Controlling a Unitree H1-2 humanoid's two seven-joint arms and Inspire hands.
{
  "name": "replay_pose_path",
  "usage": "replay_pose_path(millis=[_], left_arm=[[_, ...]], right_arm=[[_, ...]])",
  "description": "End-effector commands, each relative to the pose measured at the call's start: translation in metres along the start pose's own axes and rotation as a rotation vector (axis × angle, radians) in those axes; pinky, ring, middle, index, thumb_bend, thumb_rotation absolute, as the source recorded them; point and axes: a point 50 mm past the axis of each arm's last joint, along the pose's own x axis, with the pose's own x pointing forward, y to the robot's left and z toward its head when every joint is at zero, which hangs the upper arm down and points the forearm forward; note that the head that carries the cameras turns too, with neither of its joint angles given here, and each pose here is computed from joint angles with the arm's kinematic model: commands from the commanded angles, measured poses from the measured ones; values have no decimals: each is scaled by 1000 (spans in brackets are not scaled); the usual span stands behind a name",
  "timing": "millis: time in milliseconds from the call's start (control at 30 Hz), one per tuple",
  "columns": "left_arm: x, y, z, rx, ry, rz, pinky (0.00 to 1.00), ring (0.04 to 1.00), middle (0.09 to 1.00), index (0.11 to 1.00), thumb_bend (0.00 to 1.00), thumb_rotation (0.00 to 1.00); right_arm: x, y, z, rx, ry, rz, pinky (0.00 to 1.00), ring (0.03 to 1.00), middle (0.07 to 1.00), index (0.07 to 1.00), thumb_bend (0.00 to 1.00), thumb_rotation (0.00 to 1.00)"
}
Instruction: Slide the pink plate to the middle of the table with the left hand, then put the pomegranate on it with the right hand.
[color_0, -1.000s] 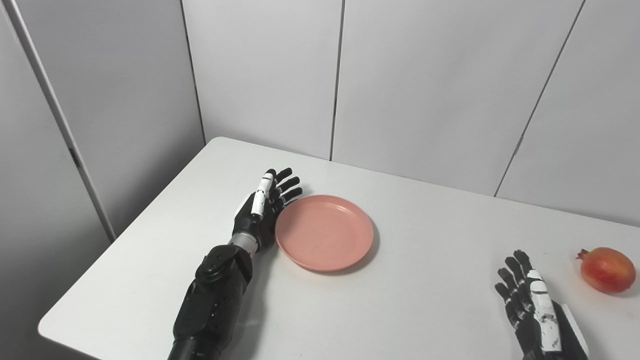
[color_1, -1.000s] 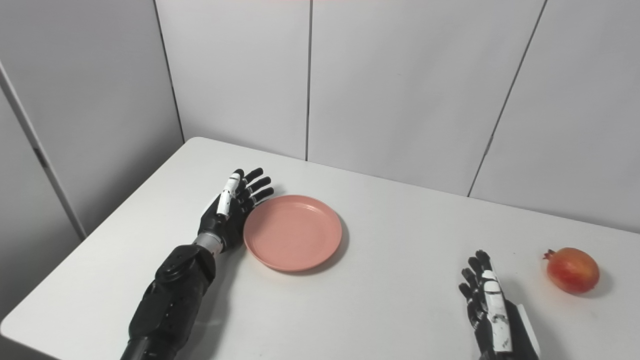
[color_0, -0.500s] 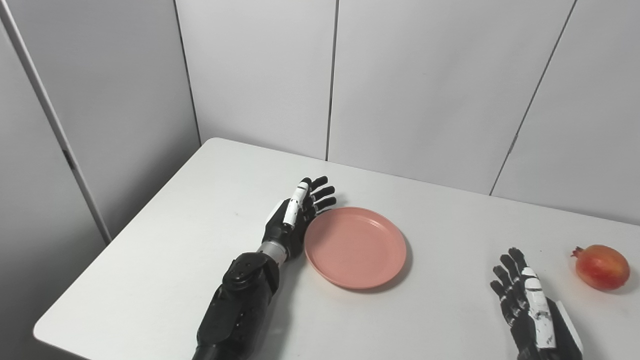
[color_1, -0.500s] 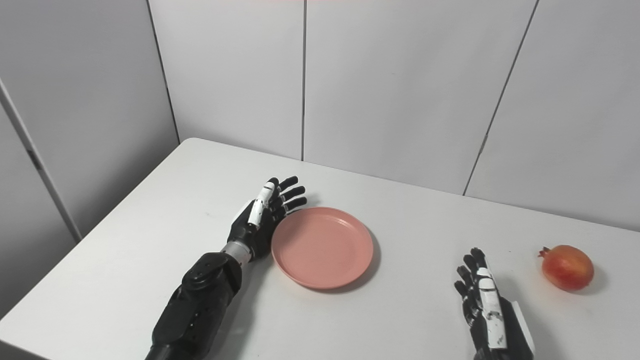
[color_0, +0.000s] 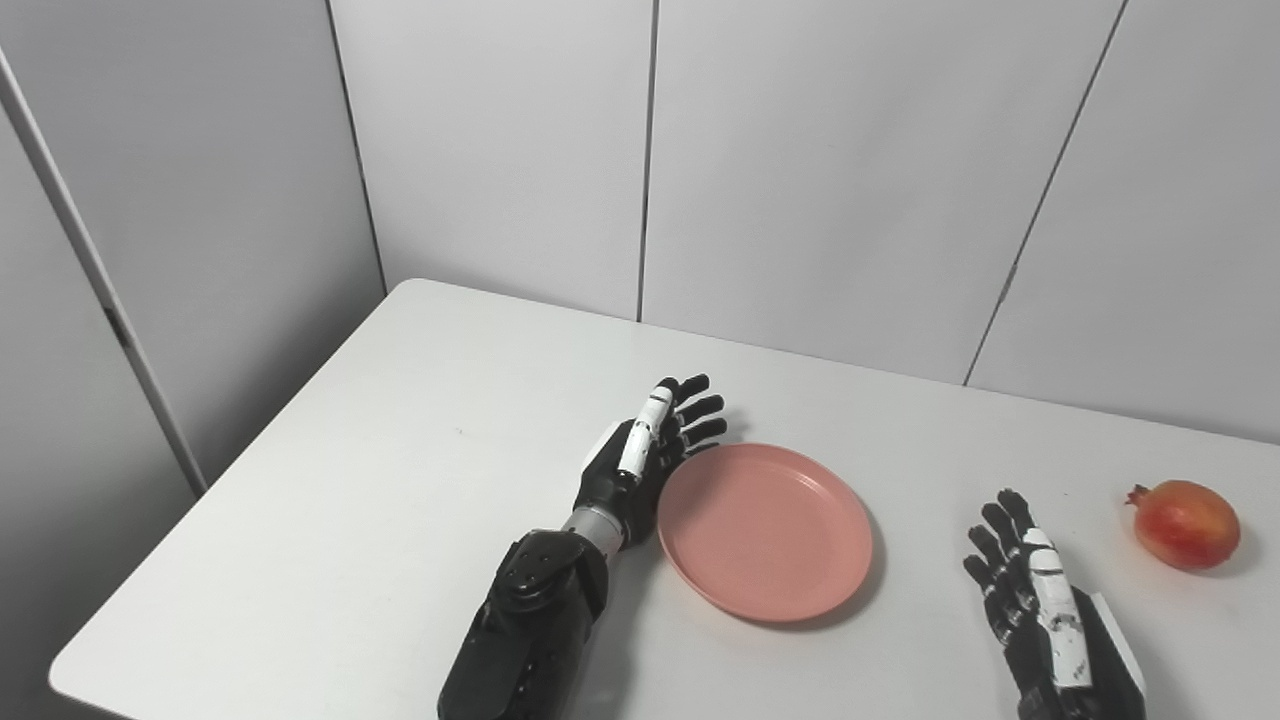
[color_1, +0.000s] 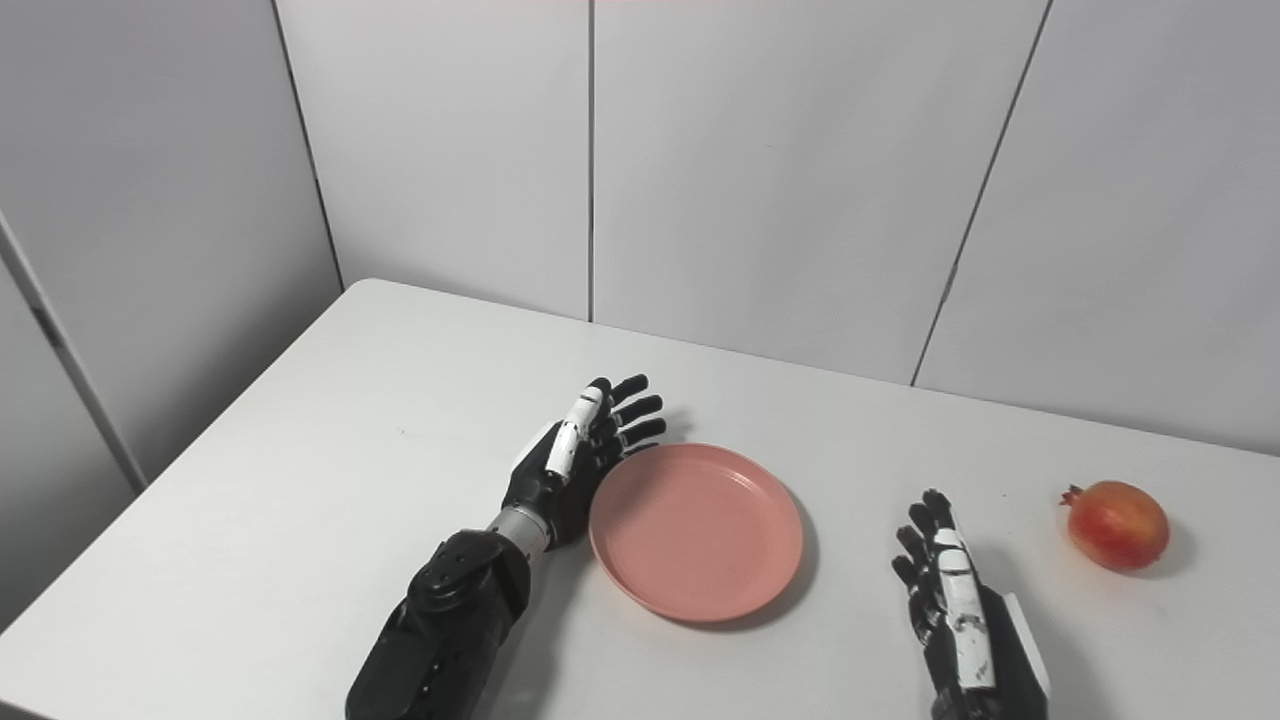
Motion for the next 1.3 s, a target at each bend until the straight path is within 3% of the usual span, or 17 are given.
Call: replay_pose_path(millis=[0, 400, 867, 1267], left_arm=[[3, -13, 10, -1, -25, -20, 846, 860, 867, 858, 396, 1000], [-7, -17, -3, -19, -16, -44, 867, 870, 878, 871, 400, 1000], [-13, -12, -7, 9, -39, -7, 853, 861, 873, 864, 404, 1000], [-19, -4, -4, 76, -70, 5, 859, 873, 883, 874, 407, 1000]], right_arm=[[7, 7, 21, -27, -90, 16, 1000, 1000, 1000, 1000, 230, 1000], [12, 12, 19, -34, -85, 15, 1000, 1000, 1000, 1000, 258, 1000], [12, 14, 25, -50, -95, 8, 1000, 1000, 1000, 1000, 274, 1000], [14, 14, 46, -143, -195, 0, 983, 961, 980, 974, 239, 1000]])
